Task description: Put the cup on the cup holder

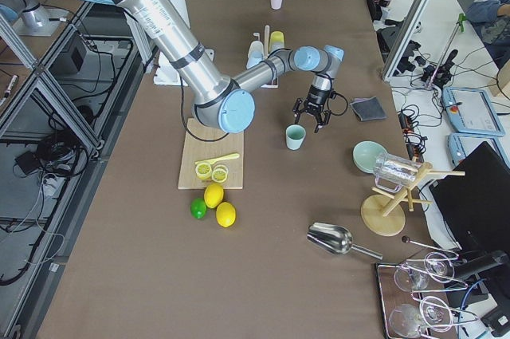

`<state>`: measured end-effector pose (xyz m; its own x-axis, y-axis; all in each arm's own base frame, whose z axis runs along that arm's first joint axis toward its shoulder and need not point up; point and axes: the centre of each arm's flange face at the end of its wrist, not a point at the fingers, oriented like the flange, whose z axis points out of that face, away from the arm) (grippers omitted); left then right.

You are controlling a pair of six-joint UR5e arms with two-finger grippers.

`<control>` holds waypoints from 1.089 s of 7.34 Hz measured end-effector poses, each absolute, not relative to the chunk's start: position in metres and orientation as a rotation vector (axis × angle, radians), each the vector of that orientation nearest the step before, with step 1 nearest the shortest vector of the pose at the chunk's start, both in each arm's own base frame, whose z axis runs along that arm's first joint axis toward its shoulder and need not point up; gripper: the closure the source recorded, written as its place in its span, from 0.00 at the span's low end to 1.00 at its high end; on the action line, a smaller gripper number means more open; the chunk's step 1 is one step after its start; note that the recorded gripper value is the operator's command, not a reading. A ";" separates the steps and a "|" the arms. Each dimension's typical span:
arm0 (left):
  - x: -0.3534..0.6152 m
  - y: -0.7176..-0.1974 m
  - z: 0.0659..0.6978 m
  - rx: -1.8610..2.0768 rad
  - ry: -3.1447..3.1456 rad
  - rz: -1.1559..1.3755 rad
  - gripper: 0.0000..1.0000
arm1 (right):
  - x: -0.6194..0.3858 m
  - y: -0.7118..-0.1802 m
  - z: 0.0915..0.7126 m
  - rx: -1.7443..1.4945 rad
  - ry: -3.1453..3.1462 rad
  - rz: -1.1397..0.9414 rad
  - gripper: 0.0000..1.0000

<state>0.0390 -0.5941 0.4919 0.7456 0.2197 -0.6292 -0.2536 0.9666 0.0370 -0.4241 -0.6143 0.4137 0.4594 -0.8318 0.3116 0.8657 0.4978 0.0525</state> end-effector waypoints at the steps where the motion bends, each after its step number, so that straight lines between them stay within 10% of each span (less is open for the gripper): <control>1: 0.041 -0.597 0.490 -0.052 0.684 0.261 0.02 | -0.431 -0.608 0.421 -0.152 -0.312 -1.068 0.00; 8: 0.101 -0.651 0.452 -0.150 0.686 0.421 0.02 | -0.447 -0.589 0.440 -0.197 -0.201 -1.221 0.00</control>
<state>0.1014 -0.6515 0.4524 0.6936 0.3272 -0.6418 -0.4245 0.9054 0.0028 -0.4472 -0.5887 0.4395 0.3299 -0.9081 0.2579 0.9429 0.3305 -0.0422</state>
